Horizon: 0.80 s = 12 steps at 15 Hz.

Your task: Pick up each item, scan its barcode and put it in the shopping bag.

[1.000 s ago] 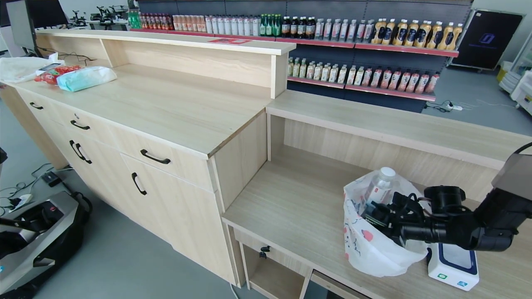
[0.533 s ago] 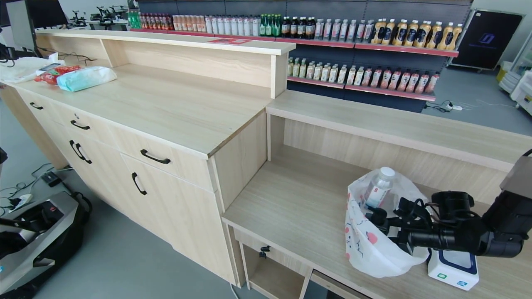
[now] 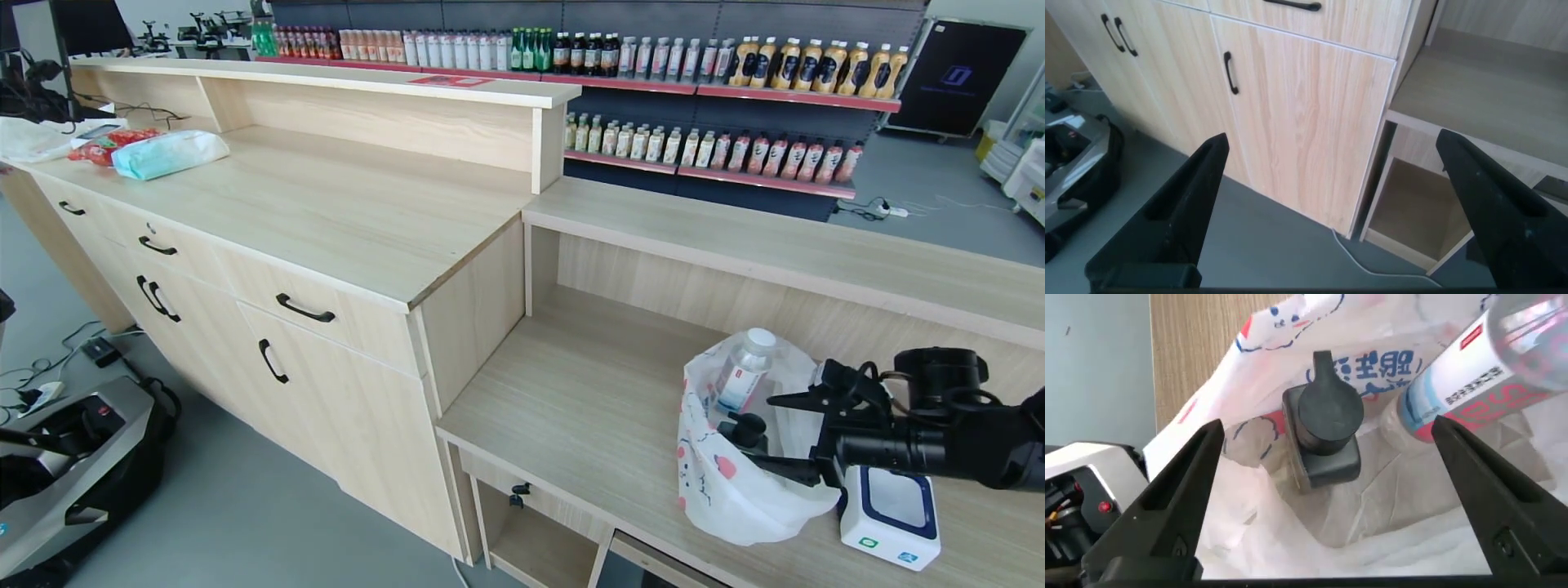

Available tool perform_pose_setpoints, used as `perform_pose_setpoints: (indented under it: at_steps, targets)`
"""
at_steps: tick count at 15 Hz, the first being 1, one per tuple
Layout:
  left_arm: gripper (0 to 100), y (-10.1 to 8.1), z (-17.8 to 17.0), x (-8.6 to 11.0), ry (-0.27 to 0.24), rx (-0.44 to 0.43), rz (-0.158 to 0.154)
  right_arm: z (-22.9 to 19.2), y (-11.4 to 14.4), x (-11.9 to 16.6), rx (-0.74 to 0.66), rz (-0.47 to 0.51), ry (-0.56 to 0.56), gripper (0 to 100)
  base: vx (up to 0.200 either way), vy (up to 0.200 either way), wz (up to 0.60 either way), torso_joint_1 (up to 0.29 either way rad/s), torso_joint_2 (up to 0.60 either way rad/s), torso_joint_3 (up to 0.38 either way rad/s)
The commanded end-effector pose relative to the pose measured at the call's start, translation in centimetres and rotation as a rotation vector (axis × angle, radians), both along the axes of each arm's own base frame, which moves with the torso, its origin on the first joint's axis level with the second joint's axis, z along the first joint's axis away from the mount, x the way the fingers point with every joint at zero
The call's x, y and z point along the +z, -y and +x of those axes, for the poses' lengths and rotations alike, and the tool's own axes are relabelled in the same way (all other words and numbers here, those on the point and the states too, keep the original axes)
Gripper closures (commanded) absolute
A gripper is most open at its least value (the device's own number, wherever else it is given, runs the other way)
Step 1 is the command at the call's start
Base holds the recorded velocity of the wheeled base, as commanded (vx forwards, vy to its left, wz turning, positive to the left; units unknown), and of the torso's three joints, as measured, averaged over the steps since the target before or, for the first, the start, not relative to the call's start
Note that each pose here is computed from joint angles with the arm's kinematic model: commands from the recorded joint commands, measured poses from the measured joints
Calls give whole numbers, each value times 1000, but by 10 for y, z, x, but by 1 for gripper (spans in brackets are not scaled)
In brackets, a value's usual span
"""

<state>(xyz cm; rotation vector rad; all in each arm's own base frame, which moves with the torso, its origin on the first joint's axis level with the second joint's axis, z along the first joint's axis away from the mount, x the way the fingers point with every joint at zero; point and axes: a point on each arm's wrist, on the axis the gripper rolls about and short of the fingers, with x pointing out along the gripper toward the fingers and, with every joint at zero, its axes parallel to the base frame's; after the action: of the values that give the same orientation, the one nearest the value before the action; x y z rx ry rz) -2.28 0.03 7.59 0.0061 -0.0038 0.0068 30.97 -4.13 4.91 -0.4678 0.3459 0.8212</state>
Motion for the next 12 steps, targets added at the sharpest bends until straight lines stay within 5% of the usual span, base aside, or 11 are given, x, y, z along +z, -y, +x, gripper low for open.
perform_pose_setpoints:
  at_steps: [1,7,12]
  targets:
    - [0,0,0,0,1,1,0,-57,6,62,-66,-23,137,0,0,0,0,0,0,0]
    - [0,0,0,0,1,1,0,-139,2,124,-173,-45,213,0,0,0,0,0,0,0]
    - [0,0,0,0,1,1,0,-152,-2,134,-181,-82,287,0,0,0,-240,0,0,2]
